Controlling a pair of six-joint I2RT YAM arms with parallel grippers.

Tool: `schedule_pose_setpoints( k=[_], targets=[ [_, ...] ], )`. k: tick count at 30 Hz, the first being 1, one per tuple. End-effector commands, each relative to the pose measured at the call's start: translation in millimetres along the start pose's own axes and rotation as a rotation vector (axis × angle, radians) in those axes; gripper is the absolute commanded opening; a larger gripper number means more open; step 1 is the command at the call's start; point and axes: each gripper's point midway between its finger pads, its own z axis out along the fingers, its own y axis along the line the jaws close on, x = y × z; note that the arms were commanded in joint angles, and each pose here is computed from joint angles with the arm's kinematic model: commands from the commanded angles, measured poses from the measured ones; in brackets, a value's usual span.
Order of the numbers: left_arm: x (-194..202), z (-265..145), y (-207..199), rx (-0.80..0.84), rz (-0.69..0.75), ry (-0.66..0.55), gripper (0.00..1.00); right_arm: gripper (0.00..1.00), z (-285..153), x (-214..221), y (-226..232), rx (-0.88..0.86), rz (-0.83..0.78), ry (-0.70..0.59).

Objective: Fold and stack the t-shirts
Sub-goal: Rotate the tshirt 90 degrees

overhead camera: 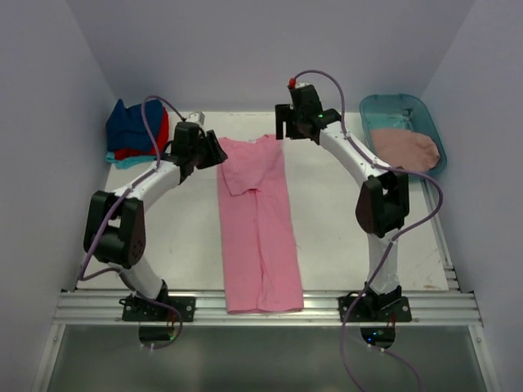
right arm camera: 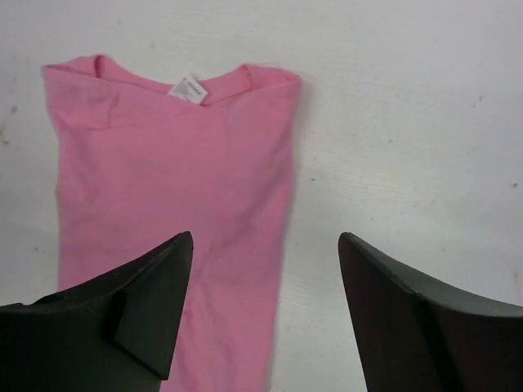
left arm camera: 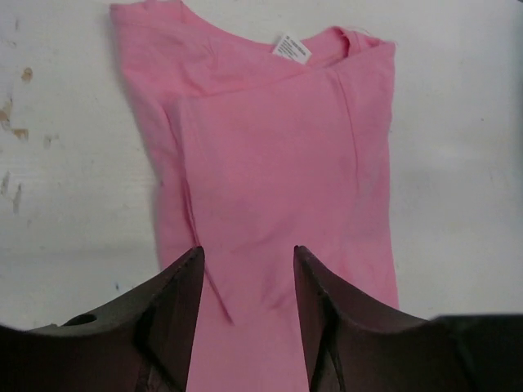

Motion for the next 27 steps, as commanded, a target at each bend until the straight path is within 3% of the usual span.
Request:
schedule_pose_setpoints(
  k=[1, 5, 20, 27],
  targets=[
    [-44, 30, 6, 0.060, 0.041, -0.063, 0.53, 0.79, 20, 19, -24, -0.034, 0.034, 0.118],
    [-62, 55, 21, 0.066, 0.073, -0.096, 0.62, 0.80, 48, 29, -33, -0.079, 0.051, 0.156],
    [-46, 110, 75, 0.169, 0.007, -0.018, 0.62, 0.72, 117, 46, -24, -0.401, 0.295, 0.208],
    [-32, 136, 78, 0.230, -0.012, 0.041, 0.61, 0.59, 143, 41, -20, -0.466, 0.381, 0.202]
  ],
)
